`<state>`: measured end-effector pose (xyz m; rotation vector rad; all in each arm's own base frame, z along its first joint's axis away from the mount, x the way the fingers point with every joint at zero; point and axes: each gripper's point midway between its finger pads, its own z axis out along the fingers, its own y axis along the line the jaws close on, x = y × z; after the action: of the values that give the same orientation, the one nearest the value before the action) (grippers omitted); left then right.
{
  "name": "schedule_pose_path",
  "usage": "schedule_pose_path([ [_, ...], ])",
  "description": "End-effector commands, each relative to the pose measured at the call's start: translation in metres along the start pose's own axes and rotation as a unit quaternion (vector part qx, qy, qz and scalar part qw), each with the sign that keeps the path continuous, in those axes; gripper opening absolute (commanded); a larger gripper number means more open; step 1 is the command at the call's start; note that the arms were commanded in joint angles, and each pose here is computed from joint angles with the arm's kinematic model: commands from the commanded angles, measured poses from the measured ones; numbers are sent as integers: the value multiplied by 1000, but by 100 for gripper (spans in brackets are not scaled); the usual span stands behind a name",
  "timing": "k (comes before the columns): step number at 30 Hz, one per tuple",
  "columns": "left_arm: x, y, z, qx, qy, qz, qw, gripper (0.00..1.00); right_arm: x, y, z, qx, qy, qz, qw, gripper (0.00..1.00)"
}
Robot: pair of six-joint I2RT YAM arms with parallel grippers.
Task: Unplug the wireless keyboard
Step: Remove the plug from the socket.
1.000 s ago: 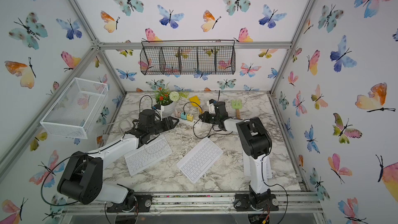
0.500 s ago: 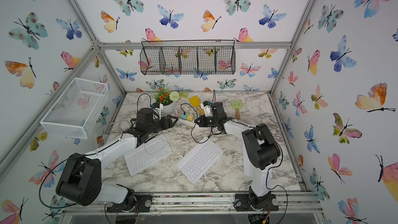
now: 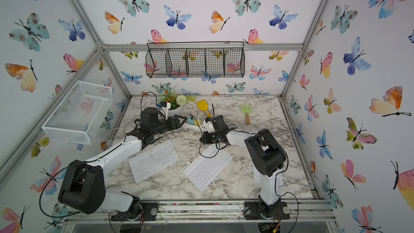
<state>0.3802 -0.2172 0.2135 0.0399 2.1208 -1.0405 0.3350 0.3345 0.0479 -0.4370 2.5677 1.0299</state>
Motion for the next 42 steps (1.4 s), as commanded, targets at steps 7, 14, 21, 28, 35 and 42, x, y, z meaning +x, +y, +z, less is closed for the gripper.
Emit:
schedule_pose_path([
  [7, -3, -53, 13, 92, 19, -2, 996, 64, 17, -19, 13, 19, 27, 24, 999, 4],
  [14, -6, -79, 36, 149, 29, -24, 988, 55, 31, -13, 17, -5, 48, 22, 999, 4],
  [21, -9, -69, 70, 138, 26, -34, 990, 38, 34, -14, 16, -6, 47, 21, 999, 4],
  [28, 10, -47, 104, 109, 46, -40, 992, 33, 32, -12, 12, -5, 38, 18, 999, 5],
  [35, 37, -9, 112, 37, 55, -39, 997, 32, 24, -9, 6, -1, 25, 1, 1000, 8],
  [42, 53, 18, 114, -27, 61, -21, 998, 32, 17, -4, 5, -3, 23, -27, 999, 14],
])
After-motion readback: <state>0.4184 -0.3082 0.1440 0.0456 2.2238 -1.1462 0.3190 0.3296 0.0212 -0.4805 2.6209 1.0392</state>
